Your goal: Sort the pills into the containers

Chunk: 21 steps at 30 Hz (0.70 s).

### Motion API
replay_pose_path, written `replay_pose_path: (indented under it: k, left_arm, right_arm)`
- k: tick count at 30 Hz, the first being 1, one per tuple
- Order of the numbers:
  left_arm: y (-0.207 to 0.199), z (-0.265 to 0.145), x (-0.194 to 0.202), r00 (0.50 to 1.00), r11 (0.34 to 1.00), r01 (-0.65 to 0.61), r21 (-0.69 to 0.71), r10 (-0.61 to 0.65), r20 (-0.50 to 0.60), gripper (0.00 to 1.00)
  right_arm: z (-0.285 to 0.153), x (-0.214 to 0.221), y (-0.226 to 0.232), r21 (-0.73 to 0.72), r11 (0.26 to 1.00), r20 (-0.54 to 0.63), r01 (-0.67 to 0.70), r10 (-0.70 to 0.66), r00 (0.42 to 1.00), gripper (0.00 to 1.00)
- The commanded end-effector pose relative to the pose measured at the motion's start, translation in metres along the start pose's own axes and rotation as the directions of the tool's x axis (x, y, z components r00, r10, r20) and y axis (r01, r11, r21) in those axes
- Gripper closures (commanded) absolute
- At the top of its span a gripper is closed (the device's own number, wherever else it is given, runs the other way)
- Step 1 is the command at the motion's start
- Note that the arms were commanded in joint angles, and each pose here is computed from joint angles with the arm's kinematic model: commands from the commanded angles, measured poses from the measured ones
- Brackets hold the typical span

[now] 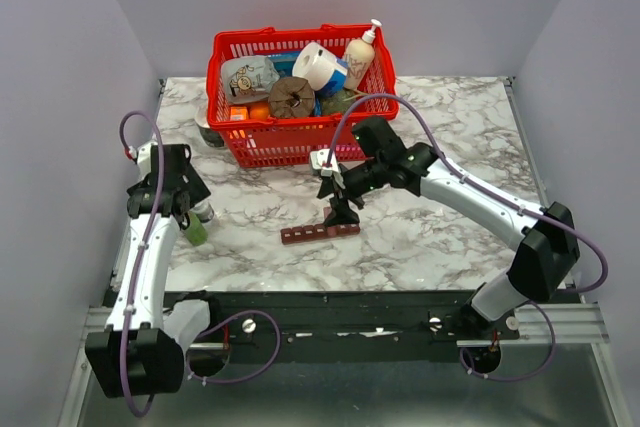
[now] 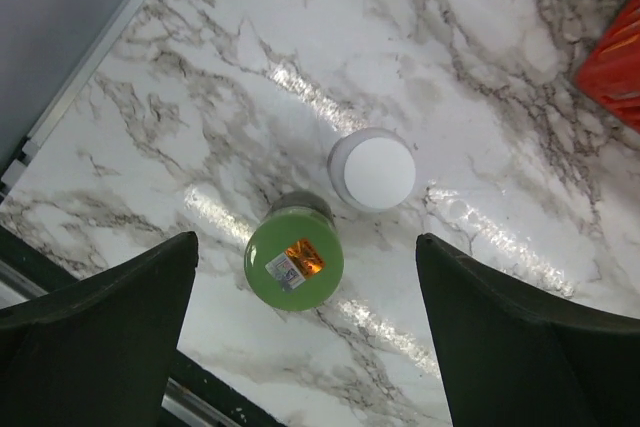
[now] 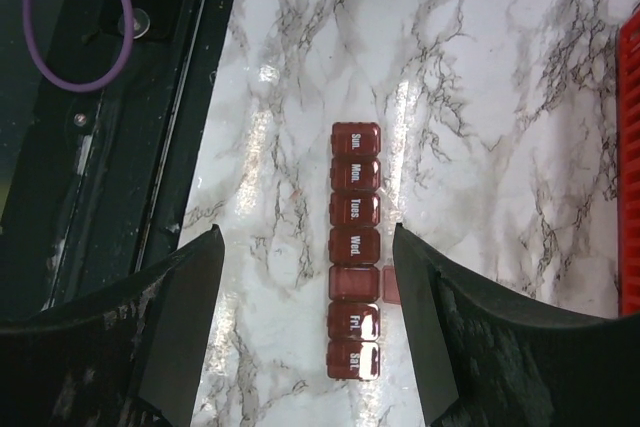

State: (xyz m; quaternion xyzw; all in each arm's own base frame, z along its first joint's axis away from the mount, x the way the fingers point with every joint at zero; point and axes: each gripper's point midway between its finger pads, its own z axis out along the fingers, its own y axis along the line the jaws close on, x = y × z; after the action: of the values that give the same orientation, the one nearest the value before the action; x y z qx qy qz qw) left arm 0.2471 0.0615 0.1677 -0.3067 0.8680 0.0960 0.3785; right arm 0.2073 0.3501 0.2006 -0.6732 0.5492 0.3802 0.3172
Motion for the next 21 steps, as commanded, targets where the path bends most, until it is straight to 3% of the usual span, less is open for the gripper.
replay_pose_path:
  k: [1, 10, 21]
  left_arm:
    - [0.008, 0.005, 0.017, 0.991, 0.996, 0.019, -0.09, -0.03, -0.133, 0.03]
    - [0.01, 0.015, 0.051, 0.956, 0.992, 0.079, -0.102, -0.104, -0.273, 0.04]
    - [0.01, 0.026, 0.073, 0.931, 0.988, 0.133, -0.082, -0.152, -0.33, 0.13]
  right_arm:
    - [-0.002, -0.007, 0.001, 0.011, 1.0, 0.029, 0.027, -0.027, 0.999, 0.23]
    - [-0.002, -0.009, 0.004, 0.001, 1.0, 0.044, 0.027, -0.027, 0.999, 0.22]
    - [-0.001, -0.009, 0.005, -0.007, 1.0, 0.051, 0.027, -0.027, 0.998, 0.22]
